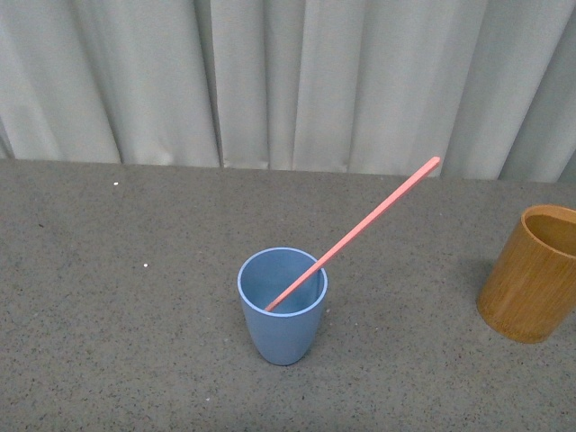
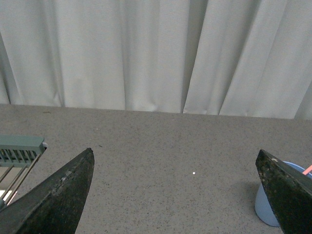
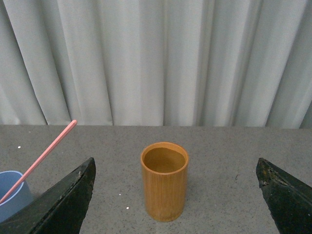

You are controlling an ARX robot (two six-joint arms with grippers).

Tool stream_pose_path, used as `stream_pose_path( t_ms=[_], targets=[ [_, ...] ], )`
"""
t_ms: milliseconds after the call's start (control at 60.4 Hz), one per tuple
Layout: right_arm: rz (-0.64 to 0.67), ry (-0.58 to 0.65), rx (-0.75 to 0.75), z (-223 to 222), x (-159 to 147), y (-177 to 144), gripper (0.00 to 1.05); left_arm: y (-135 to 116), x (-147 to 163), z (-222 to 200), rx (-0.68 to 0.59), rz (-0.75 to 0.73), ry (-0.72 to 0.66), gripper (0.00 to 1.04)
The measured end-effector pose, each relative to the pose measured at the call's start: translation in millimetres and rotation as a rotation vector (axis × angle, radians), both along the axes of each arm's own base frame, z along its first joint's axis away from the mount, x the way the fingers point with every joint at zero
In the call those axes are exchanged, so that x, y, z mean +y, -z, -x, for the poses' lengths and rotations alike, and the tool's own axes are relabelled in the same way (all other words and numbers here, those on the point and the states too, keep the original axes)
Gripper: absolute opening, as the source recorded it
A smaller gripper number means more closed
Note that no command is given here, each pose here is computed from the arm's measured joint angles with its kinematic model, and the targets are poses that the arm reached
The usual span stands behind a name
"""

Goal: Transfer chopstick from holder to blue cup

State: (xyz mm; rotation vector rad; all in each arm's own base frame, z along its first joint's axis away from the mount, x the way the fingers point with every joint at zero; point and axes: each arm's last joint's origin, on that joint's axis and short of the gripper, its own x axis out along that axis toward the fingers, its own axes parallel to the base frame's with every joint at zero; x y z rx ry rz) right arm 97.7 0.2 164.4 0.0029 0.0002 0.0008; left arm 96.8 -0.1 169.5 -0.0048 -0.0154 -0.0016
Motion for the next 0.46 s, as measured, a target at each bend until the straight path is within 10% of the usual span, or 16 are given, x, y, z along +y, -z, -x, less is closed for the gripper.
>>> stream_pose_path(
  t_ms=[464],
  targets=[
    [0.000, 0.000, 0.000, 0.0, 0.0, 0.0, 0.95, 0.0, 0.0, 0.0, 0.000, 0.000, 0.000, 0.98]
  ],
)
